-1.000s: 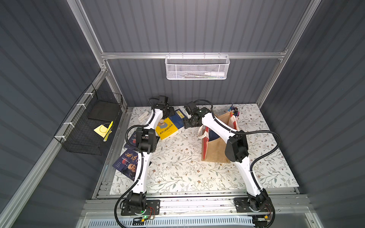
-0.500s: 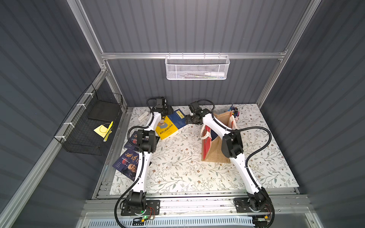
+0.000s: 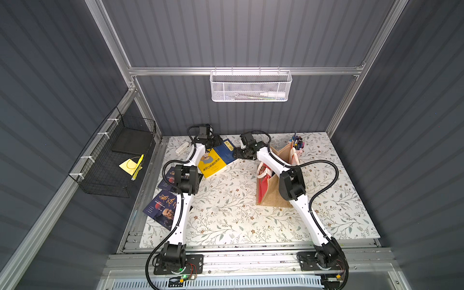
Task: Put the books into the canvas bag
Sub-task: Move the book to the center of the board.
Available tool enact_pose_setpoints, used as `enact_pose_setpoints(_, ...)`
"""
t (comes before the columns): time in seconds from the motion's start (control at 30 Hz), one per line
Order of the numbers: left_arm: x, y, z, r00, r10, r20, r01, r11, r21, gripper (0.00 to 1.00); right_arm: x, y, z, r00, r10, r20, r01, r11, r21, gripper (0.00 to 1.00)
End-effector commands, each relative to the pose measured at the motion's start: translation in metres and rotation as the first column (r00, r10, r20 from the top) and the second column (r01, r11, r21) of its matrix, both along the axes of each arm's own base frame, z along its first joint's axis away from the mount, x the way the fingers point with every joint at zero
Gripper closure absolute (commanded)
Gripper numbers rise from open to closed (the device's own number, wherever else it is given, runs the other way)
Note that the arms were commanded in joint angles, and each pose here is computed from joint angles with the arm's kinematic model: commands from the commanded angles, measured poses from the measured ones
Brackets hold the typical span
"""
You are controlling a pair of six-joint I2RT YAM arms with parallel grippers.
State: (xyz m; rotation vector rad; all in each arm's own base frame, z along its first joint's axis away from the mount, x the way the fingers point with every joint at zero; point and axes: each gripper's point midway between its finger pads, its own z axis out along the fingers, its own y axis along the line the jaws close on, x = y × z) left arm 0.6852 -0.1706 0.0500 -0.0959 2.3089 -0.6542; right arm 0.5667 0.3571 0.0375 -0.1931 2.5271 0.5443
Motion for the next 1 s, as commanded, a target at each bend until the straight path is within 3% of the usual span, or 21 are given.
enact_pose_setpoints(0.0, -0.044, -0.021, -0.050, 0.971, -0.091, -0.222, 0.077, 0.994, -0.072, 0.39, -0.011, -0.005, -0.031, 0.996, 0.017, -0.091, -0.018, 1.000, -0.007, 0.26)
enact_pose_setpoints(0.3, -0.099, -0.059, -0.050, 0.912, -0.233, -0.338, 0.213, 0.972, -0.097, 0.41, -0.059, -0.002, -0.012, 0.976, 0.102, -0.193, -0.101, 0.995, 0.014, 0.32)
enact_pose_setpoints(0.67, -0.204, -0.087, -0.032, 0.844, -0.322, -0.428, 0.319, 0.944, -0.082, 0.41, -0.174, -0.034, -0.006, 0.936, 0.121, -0.331, -0.156, 0.984, -0.082, 0.33)
enact_pose_setpoints(0.97, -0.272, -0.065, 0.020, 0.876, -0.279, -0.394, 0.300, 0.954, -0.008, 0.37, -0.277, -0.038, -0.011, 0.904, 0.139, -0.404, -0.193, 0.976, -0.097, 0.33)
